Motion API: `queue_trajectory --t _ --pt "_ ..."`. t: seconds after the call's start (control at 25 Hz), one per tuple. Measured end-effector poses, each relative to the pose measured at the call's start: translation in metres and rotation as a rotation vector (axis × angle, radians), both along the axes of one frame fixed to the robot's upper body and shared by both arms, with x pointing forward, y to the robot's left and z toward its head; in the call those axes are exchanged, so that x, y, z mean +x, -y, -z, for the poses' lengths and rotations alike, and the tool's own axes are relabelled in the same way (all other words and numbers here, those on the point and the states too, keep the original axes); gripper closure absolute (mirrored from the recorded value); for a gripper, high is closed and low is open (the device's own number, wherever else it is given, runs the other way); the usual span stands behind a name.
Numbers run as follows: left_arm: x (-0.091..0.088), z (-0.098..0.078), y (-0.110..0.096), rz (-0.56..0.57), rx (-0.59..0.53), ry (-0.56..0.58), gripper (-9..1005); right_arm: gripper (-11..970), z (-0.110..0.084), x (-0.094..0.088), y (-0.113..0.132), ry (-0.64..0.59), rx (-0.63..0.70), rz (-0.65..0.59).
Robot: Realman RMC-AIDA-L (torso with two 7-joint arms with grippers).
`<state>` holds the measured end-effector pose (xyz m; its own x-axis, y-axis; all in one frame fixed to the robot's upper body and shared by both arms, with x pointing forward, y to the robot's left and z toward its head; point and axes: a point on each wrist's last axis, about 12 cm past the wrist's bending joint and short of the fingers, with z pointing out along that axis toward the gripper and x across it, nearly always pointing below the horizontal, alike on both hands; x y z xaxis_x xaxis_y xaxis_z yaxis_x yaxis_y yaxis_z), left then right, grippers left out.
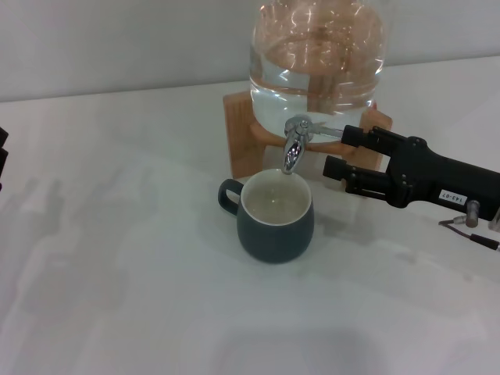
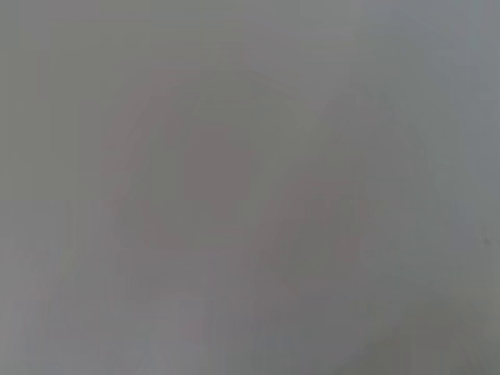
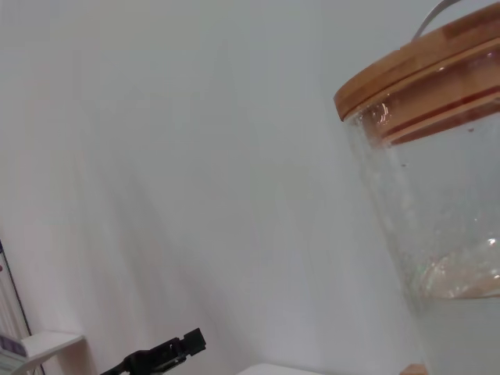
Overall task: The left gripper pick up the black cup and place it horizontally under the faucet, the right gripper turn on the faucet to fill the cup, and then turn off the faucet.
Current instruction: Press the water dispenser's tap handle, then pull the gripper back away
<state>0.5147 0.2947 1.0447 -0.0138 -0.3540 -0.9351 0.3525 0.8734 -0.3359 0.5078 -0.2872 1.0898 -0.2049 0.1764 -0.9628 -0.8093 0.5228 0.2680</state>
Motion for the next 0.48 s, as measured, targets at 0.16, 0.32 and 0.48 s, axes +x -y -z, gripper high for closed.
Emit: queue_trajectory --t 0.16,0.32,0.48 --pt "0.000 0.000 0.000 -0.001 0.000 -0.001 583 116 -0.003 -0.003 0.000 0.010 0.018 -0.024" --pt "0.000 0.001 -0.001 -0.006 -0.001 -0.002 571 116 -0.008 -0.010 0.003 0.036 0.057 -0.058" --pt "0.001 0.000 -0.001 -0.005 -0.001 0.000 560 116 -0.011 -0.013 0.008 0.051 0.074 -0.059"
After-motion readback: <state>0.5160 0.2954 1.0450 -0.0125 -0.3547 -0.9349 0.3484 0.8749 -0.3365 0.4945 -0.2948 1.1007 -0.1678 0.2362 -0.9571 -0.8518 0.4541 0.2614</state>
